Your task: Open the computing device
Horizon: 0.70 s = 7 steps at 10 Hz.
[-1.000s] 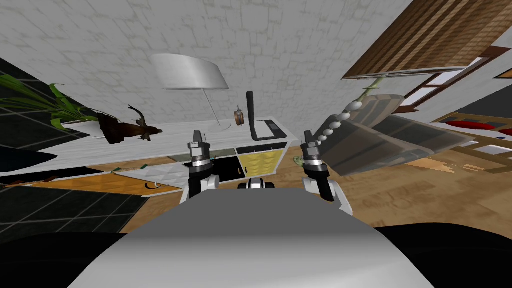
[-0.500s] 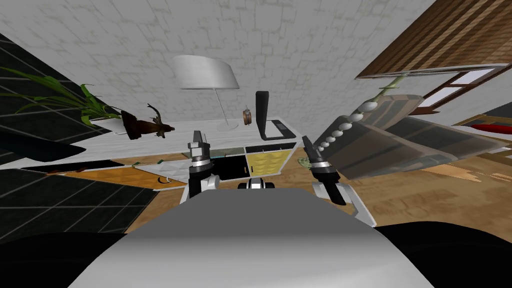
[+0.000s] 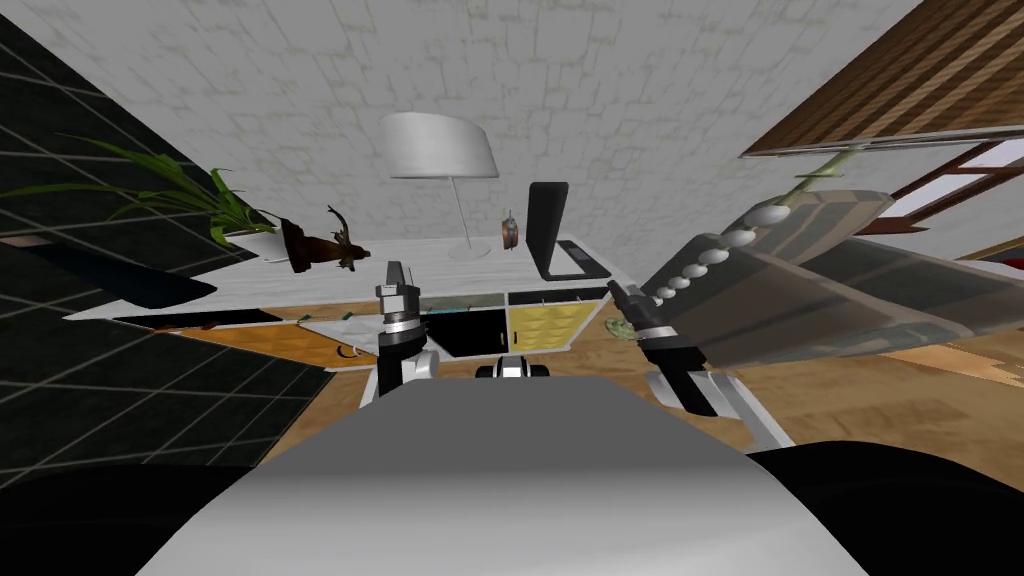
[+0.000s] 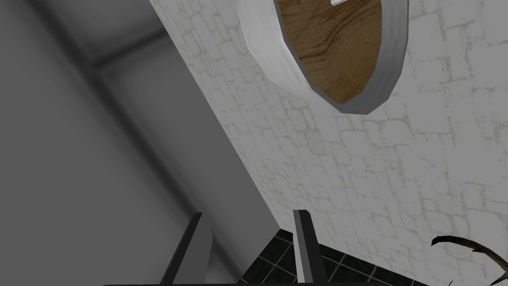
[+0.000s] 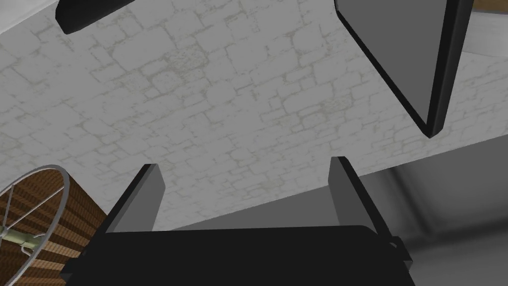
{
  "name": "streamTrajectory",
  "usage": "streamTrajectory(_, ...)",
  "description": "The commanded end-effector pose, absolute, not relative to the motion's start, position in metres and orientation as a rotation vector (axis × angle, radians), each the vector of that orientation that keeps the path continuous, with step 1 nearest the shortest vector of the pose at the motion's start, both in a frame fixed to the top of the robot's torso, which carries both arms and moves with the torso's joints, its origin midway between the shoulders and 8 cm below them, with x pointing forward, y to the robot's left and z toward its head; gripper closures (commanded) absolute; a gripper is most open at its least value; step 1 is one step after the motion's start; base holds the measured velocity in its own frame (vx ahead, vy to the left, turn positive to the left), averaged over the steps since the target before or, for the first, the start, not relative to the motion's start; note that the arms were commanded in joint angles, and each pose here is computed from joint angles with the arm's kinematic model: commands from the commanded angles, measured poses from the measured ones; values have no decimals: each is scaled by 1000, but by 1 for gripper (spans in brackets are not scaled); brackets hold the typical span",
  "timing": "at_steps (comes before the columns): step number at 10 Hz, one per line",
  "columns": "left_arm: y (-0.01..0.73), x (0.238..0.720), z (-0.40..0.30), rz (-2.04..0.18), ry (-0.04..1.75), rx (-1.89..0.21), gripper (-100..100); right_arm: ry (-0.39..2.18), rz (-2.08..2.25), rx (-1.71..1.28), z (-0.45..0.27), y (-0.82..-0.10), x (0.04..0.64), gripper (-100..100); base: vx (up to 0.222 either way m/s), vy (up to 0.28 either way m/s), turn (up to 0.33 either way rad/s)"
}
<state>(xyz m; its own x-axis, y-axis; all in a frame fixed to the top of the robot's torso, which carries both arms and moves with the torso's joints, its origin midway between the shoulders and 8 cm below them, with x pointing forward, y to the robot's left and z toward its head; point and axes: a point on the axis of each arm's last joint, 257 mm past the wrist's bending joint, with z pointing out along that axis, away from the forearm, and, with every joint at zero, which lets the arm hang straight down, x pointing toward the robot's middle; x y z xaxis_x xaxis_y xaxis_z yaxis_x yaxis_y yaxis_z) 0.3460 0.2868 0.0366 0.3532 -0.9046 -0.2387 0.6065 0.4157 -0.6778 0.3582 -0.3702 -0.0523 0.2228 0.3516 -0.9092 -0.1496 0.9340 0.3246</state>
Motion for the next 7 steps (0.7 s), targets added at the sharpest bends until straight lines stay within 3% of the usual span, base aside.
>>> streamTrajectory(1,287,346,37,-1038,653,-531,0,1367,200,109,-59,-390,355,-100,-14,124,71)
streamTrajectory(7,287,346,37,-1038,653,-531,0,1470,-81,-28,-66,-436,350,-100,-8,110,107)
